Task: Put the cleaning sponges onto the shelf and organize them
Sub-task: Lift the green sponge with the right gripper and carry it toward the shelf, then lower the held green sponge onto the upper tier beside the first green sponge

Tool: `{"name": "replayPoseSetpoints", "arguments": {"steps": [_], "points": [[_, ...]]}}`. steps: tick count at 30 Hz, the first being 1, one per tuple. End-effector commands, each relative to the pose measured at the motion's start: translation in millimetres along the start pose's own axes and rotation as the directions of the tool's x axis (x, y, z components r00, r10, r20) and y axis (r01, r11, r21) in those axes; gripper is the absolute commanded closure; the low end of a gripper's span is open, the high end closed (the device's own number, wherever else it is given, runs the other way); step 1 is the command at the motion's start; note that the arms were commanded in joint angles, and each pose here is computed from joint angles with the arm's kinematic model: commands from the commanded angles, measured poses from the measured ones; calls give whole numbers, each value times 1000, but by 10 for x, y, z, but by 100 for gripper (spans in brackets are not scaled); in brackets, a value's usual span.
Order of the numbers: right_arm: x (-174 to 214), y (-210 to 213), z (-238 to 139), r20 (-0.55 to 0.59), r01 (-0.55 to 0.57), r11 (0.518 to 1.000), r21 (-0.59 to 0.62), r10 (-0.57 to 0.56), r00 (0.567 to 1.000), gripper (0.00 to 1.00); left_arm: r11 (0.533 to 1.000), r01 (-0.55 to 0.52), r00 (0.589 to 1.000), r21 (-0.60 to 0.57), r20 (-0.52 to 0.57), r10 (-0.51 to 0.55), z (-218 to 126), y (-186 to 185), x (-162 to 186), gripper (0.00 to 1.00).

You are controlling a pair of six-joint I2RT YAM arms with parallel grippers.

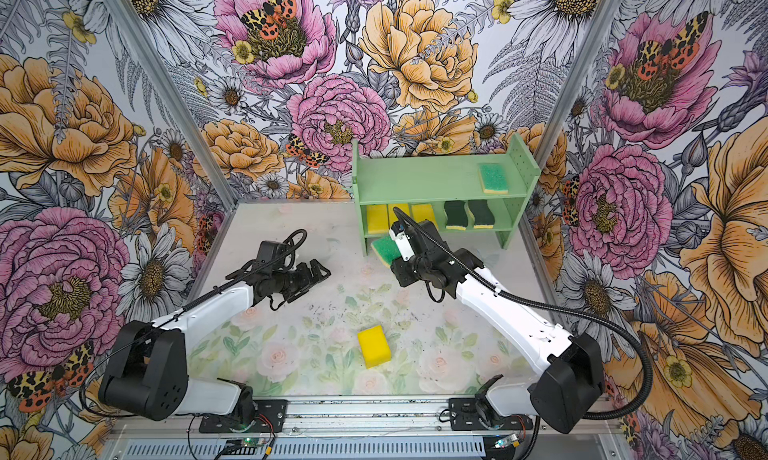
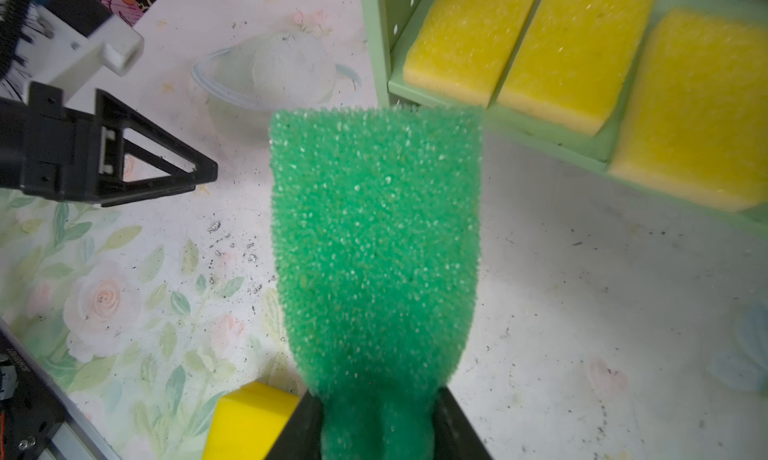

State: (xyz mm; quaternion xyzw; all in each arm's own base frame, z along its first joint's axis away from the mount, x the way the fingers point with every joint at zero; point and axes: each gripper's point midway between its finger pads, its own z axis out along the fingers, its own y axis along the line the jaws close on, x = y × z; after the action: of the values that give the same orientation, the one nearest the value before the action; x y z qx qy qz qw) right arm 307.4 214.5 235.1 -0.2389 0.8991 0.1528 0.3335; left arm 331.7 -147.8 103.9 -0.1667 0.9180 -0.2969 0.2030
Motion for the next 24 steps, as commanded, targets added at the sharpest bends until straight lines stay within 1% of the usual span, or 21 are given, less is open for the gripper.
{"name": "replayPoseSetpoints", "arguments": {"steps": [1,4,8,11,14,17,19,24], "points": [[-104,-145,-352,-9,38,998,55,-38,999,64,999,-25,999,41,31,24,-91,-78,-84,1],[-339,-259,-558,48,51,996,75,-54,997,66,999,-24,999,37,35,23,-106,-44,-103,1],[-639,-474,-815,118,36,992,121,-51,992,66,999,-18,999,43,38,17,-140,-17,-120,1],[-887,-685,-977,176,23,988,156,-50,983,67,999,-20,999,46,41,18,-160,-9,-108,1],[-1181,-933,-1084,223,33,978,204,-80,972,68,999,-20,999,46,41,18,-164,-2,-103,1],[-1470,-1245,-1122,263,-7,975,223,-53,963,68,999,-15,999,38,36,13,-144,22,-94,1],[-1627,-1503,-1087,282,-59,971,231,-9,959,69,999,-10,999,36,35,9,-135,29,-82,1],[-1809,-2008,-874,290,-178,959,219,110,951,70,999,-15,999,36,39,13,-143,14,-83,1]]}}
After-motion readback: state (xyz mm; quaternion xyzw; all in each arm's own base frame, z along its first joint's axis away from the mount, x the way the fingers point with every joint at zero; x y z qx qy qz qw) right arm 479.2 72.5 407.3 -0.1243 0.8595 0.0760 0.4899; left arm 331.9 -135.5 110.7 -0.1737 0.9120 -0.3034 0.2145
